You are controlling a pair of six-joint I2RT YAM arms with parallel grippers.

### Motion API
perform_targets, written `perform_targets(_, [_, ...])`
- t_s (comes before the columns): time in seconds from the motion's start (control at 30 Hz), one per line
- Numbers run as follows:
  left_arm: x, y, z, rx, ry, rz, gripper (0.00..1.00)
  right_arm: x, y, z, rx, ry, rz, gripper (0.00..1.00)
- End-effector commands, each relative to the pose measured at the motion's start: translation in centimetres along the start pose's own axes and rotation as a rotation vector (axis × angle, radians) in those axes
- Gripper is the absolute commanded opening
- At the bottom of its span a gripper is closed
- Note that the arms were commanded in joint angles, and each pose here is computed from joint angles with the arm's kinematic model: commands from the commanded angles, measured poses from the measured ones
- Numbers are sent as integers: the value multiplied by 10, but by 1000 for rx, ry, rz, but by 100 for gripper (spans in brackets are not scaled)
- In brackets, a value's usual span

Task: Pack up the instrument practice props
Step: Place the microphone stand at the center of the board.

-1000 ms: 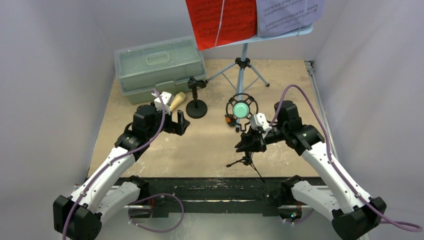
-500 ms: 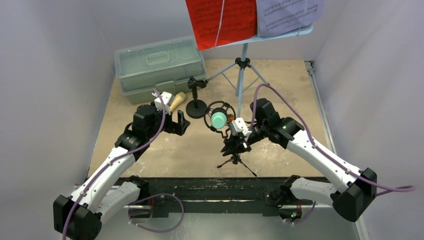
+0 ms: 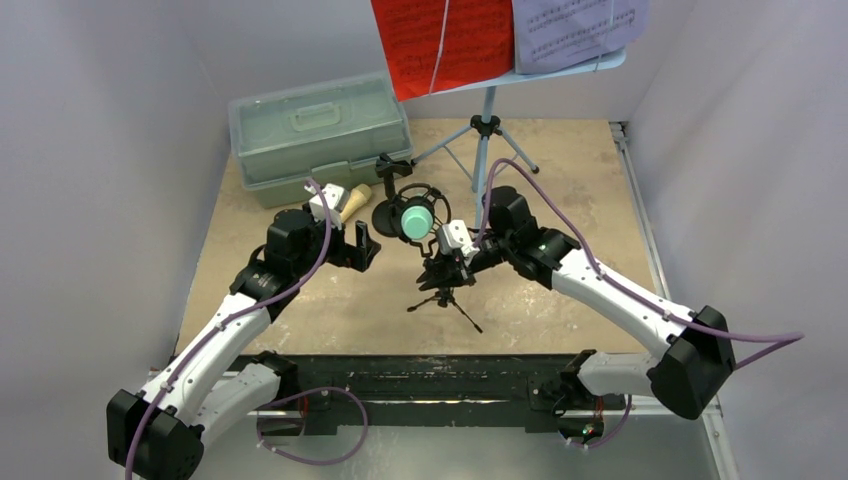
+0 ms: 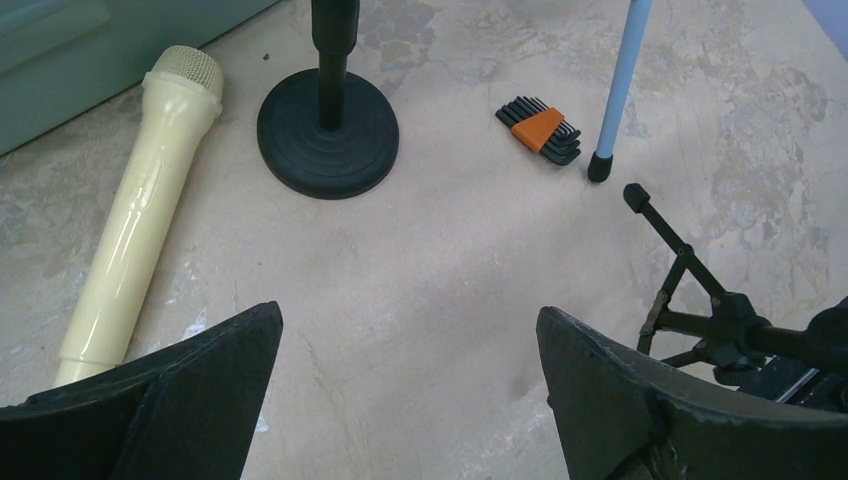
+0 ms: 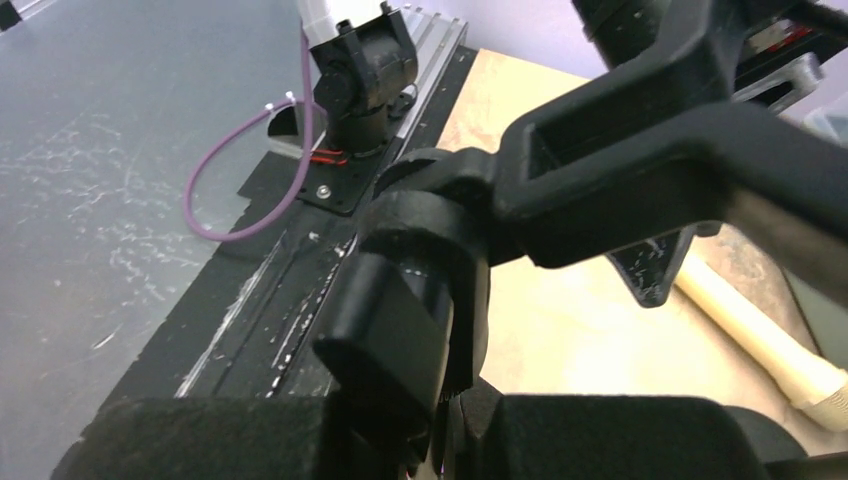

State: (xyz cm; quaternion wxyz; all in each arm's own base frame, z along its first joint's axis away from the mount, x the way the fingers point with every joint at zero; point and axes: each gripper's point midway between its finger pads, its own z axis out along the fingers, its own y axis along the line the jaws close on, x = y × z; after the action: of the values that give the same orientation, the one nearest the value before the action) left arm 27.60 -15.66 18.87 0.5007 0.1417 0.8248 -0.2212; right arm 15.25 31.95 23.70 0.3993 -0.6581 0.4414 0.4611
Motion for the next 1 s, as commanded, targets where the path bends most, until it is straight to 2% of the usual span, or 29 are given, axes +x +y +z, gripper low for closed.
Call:
perform_targets(0.0, [-8,-1,0,14,-32,25,99,-31,-26,4,62,-102,-136,0])
perform_targets(0.3, [-8,-1,0,17,-31,26,99,-4,-42,-15,159,-146,-102,0])
perform_targets(0.77, [-9,-3,-1,24,-38,26,99,40,-32,-35,192,-94,-51,19])
perform_targets(0.97, [-9,-4,-2,29,-37,22,99,41,-34,-39,213,-90,-44,29])
